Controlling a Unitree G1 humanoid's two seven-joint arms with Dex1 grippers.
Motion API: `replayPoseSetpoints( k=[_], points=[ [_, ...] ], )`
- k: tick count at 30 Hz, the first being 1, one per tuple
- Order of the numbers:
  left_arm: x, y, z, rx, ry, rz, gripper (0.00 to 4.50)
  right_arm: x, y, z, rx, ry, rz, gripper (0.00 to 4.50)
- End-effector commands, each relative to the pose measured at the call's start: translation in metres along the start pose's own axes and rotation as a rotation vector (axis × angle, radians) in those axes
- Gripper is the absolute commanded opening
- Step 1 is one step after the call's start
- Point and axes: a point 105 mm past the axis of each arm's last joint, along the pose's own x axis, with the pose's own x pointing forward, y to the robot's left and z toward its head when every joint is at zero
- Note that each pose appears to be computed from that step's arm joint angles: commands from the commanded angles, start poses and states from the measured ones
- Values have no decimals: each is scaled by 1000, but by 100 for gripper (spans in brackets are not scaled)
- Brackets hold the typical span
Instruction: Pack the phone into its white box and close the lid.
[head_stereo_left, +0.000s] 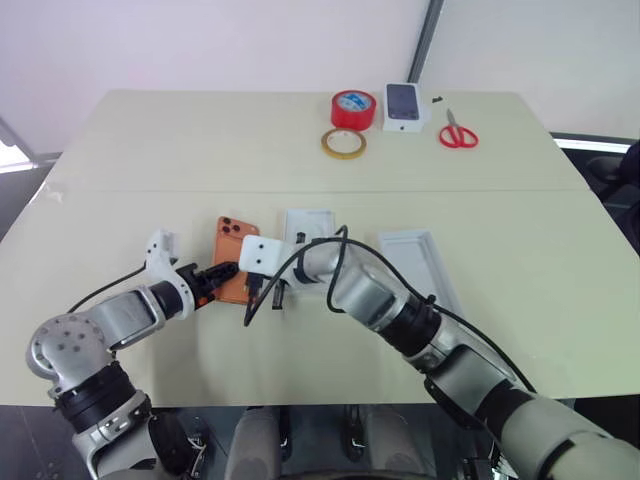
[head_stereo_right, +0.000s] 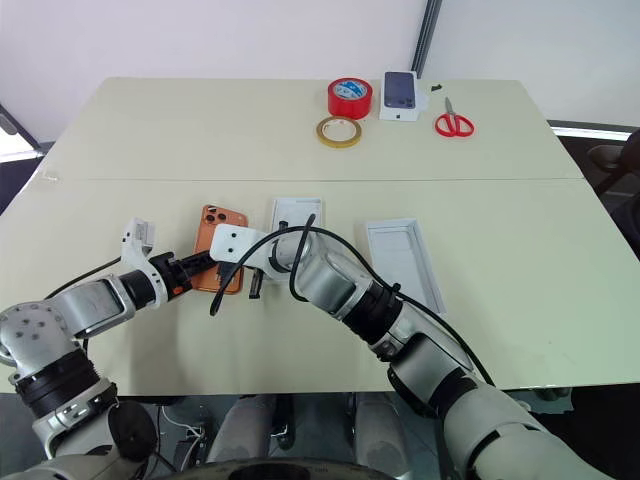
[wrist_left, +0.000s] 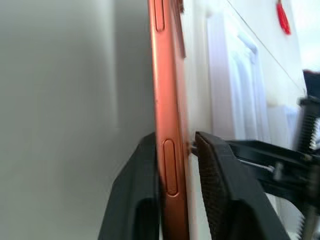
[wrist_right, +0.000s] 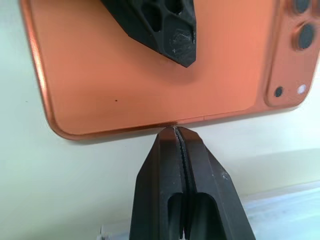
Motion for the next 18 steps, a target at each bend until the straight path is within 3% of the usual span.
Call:
replayPoseSetpoints(
  k=[1, 3, 7, 12, 18],
  points=[
    [-4, -6, 7, -20, -40, -33, 102, -15, -7, 18, -23, -70, -26, 0],
    [-5, -6, 8, -36, -54, -40, 102, -20, -9, 17, -19, -72, -34, 0],
    [-5, -7, 8, -48, -58, -43, 4, -28, -12, 13, -10, -70, -48, 0],
    [-4, -19, 17, -63, -101, -101, 4, -49, -22, 13, -10, -110, -77, 0],
    [9, -61, 36, -38, -158, -219, 4, -91, -38, 8, 75, -235, -98, 0]
  ],
)
